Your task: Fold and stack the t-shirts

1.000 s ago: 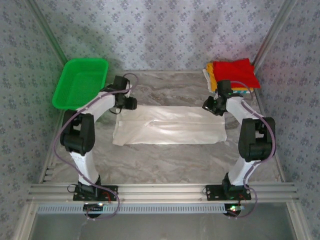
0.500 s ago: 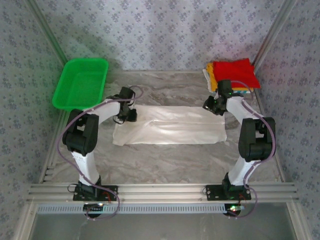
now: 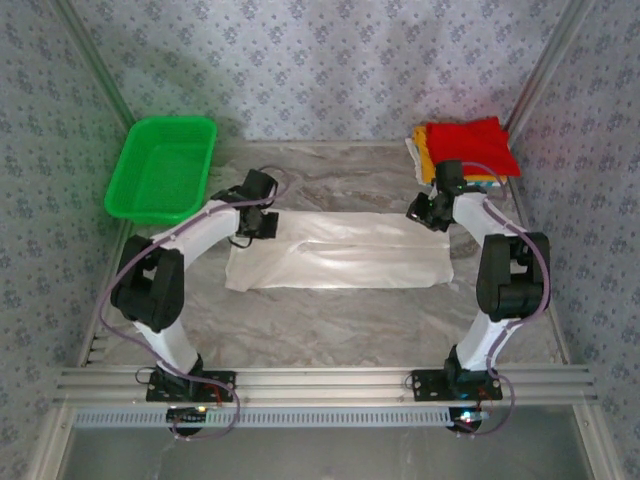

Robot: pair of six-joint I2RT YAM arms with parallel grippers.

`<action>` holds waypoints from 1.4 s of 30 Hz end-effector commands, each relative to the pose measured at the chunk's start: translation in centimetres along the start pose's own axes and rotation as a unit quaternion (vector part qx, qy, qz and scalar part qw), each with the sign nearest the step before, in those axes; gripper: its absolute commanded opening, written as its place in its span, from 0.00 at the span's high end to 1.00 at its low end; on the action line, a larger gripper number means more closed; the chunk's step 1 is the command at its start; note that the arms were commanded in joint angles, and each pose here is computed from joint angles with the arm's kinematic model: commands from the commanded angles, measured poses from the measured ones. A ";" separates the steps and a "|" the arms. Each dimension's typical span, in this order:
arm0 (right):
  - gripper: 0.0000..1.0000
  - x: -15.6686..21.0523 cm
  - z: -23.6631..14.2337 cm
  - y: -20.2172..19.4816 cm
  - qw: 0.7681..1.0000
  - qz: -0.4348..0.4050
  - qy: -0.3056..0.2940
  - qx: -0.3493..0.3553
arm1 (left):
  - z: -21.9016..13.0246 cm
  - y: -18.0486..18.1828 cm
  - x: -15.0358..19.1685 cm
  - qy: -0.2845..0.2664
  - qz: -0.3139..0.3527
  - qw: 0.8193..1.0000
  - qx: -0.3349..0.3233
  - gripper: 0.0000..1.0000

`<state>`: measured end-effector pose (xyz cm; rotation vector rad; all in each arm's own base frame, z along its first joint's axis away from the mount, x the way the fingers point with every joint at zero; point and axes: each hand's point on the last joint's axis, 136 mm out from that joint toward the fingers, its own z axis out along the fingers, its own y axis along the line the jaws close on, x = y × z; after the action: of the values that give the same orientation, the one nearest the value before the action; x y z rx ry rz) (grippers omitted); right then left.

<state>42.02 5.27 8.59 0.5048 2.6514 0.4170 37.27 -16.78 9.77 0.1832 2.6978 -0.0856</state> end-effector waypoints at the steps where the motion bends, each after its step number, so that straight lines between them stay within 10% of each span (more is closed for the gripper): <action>1: 0.65 -0.6 0.1 -0.2 1.000 -0.007 -0.002 0.006 | -1.1 0.0 1.0 0.010 -0.009 1.000 -0.024 1.00; 7: 0.66 -0.4 0.1 -0.2 1.000 -0.009 0.002 0.007 | -0.4 4.1 4.1 0.031 -0.098 0.994 -0.040 0.71; 16: 0.66 0.0 0.4 -0.8 1.000 -0.007 0.006 0.014 | 0.9 5.9 6.4 0.060 -0.136 0.989 -0.019 0.55; 22: 0.66 -0.1 0.4 -1.0 1.000 -0.006 0.007 0.022 | 2.1 4.7 7.8 0.075 -0.120 0.990 0.005 0.65; 29: 0.66 0.0 0.2 -1.0 1.000 -0.008 0.006 0.024 | 1.6 4.5 7.6 0.058 -0.110 0.992 0.000 1.00; 42: 0.66 0.4 0.1 -1.0 1.000 -0.007 0.006 0.028 | -1.7 2.2 10.1 -0.036 0.011 0.998 -0.048 1.00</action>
<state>41.81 4.64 7.88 0.5049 2.6717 0.3663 28.50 -14.45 7.83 0.1738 2.6208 -0.0426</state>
